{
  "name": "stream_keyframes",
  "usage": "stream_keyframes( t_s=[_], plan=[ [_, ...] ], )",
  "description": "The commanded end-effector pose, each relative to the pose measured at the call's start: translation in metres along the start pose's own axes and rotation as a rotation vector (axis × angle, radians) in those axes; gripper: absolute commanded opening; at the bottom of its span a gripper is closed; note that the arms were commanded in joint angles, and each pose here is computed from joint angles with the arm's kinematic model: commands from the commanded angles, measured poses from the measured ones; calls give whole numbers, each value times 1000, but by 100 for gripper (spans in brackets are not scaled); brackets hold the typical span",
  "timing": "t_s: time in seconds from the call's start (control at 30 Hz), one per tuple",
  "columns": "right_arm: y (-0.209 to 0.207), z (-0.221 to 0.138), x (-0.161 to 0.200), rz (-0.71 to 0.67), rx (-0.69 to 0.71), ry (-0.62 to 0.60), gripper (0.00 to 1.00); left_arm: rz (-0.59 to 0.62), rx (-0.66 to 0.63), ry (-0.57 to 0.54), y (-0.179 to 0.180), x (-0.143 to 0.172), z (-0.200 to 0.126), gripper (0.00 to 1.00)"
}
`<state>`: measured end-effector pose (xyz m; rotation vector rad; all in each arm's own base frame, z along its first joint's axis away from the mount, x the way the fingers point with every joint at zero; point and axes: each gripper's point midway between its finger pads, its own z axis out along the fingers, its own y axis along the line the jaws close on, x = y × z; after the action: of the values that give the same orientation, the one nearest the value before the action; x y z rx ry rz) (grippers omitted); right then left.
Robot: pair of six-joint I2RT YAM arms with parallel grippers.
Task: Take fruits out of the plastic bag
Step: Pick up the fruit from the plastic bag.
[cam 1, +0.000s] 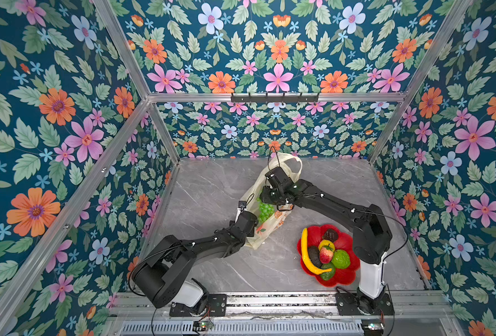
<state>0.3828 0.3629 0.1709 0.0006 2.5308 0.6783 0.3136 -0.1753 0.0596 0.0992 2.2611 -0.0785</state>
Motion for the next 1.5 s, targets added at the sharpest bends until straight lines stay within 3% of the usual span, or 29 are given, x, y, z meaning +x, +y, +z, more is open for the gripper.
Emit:
stream_keyframes(
  t_s=[0.0, 0.2, 0.47, 0.67, 0.93, 1.13, 1.47],
  plan=[
    [7, -12, -13, -27, -23, -56, 41, -16, -25, 24, 7, 4, 1, 0],
    [9, -22, -18, -40, -44, -90, 41, -31, -31, 15, 11, 2, -1, 0],
    [-1, 31, 15, -70, 32, 7, 41, -94, 82, -92, 0, -30, -26, 0],
    [11, 33, 23, -122, 24, 21, 41, -112, 69, -121, -4, -62, -36, 0],
    [8, -14, 8, -142, 41, -50, 41, -200, 8, -20, 24, -46, -10, 0],
    [-3, -59, -9, -114, 29, -103, 41, -152, -9, -37, 31, -44, -11, 0],
    [-60, -171, -2, -100, 124, -219, 41, -141, -26, -51, 42, -36, -7, 0]
  ],
)
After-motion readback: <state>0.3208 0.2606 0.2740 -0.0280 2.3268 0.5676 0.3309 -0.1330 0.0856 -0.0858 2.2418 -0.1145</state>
